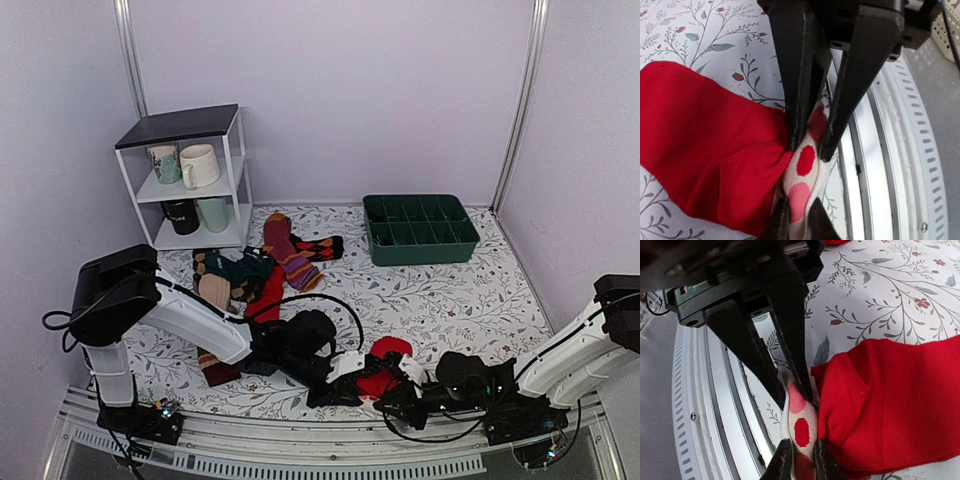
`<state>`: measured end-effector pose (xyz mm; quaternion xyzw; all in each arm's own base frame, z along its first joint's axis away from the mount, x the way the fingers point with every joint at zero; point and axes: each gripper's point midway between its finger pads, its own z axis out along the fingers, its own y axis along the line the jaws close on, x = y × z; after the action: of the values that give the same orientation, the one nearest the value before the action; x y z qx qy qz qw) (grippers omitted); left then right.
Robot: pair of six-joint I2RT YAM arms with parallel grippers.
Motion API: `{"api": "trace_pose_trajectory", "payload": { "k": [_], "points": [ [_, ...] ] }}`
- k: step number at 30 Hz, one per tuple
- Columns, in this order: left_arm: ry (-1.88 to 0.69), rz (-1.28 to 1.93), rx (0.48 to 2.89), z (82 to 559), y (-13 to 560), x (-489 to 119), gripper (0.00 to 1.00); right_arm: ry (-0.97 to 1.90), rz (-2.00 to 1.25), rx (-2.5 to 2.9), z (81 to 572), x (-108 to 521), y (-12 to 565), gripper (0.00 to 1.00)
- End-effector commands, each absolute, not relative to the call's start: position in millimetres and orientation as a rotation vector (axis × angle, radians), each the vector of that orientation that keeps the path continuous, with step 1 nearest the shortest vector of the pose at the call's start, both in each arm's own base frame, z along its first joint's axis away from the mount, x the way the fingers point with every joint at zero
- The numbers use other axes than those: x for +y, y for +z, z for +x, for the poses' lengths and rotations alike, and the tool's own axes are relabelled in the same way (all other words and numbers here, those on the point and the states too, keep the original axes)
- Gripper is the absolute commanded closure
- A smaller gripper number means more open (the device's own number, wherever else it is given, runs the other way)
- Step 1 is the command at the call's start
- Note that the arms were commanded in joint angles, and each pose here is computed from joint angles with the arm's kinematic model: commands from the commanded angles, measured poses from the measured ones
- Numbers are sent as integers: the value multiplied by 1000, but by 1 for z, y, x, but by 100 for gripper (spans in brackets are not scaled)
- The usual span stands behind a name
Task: Roll the socks
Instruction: Roll a pair of socks at the center of the board.
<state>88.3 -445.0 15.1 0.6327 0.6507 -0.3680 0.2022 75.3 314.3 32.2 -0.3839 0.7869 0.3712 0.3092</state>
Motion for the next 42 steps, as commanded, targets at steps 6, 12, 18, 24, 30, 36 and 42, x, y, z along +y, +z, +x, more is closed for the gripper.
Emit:
{"api": "trace_pose_trajectory", "payload": {
  "k": [6, 12, 18, 24, 30, 36, 42],
  "points": [
    [-698, 1676, 1951, 115, -2, -394, 72, 948, -970, 2289, 67, 282, -8, 86],
    [-673, 1613, 1618, 113, 55, -391, 76, 1056, -904, 2399, 68, 281, -12, 87],
    [-627, 1626, 1243, 94, 97, -393, 69, 1249, -794, 2540, 72, 282, -10, 87],
    [-635, 1801, 1138, 79, 77, -419, 66, 1351, -732, 2653, 78, 285, -7, 87],
    [-637, 1858, 1114, 76, 58, -433, 58, 1364, -742, 2700, 79, 282, -9, 87],
    [-617, 1923, 1110, 72, 40, -437, 58, 1366, -751, 2719, 79, 281, -12, 87],
    [-536, 1896, 1092, 81, 34, -443, 58, 1363, -753, 2734, 78, 281, -16, 87]
  ]
}}
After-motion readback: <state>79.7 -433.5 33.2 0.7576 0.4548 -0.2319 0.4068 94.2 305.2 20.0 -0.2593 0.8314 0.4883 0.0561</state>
